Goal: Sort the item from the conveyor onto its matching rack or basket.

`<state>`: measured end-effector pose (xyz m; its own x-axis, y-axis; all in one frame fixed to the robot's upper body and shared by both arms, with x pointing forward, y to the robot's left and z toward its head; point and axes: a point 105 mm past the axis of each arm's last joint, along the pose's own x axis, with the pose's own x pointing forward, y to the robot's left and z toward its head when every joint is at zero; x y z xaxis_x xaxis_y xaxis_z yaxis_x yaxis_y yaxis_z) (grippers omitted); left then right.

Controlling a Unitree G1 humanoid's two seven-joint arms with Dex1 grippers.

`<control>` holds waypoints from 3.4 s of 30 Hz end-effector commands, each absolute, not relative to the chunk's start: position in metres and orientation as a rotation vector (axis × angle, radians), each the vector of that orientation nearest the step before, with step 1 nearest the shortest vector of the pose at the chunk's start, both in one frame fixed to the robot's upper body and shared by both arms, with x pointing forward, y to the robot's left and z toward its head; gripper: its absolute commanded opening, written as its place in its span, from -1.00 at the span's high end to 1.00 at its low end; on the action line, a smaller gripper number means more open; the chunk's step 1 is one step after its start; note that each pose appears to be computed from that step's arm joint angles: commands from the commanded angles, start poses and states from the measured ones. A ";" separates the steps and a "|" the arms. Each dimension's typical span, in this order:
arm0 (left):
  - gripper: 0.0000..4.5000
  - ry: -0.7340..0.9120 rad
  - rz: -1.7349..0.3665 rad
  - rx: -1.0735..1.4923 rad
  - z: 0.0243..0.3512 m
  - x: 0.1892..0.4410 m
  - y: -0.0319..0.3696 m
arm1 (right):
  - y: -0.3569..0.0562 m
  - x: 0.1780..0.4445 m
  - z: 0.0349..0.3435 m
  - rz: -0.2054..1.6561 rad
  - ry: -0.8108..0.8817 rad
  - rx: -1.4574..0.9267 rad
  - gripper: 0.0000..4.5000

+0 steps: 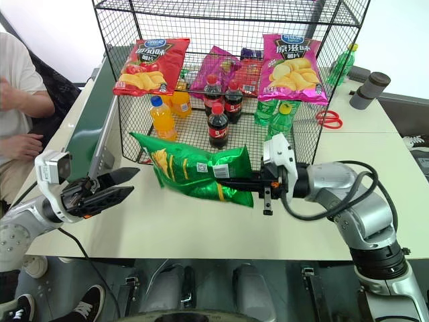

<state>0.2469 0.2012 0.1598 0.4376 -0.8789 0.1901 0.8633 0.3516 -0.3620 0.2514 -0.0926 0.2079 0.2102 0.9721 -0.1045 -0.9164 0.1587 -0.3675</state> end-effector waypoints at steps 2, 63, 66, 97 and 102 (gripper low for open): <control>-0.97 -0.050 -1.020 -0.357 0.163 0.262 0.219 | -0.088 0.251 0.264 1.181 -0.535 -0.711 1.00; -1.00 -0.157 -1.016 -0.126 0.156 0.269 0.182 | -0.039 0.383 0.310 0.383 -0.660 -1.023 -0.19; -1.00 -0.156 -1.025 -0.117 0.156 0.268 0.180 | -0.032 0.381 0.304 0.443 -0.665 -1.004 -0.19; -1.00 -0.013 -0.697 0.154 0.160 0.279 0.252 | -0.180 0.236 0.185 1.079 0.033 -0.212 -0.97; -1.00 0.039 -0.652 0.174 0.152 0.284 0.256 | -0.204 0.246 0.169 1.003 0.059 -0.250 -0.97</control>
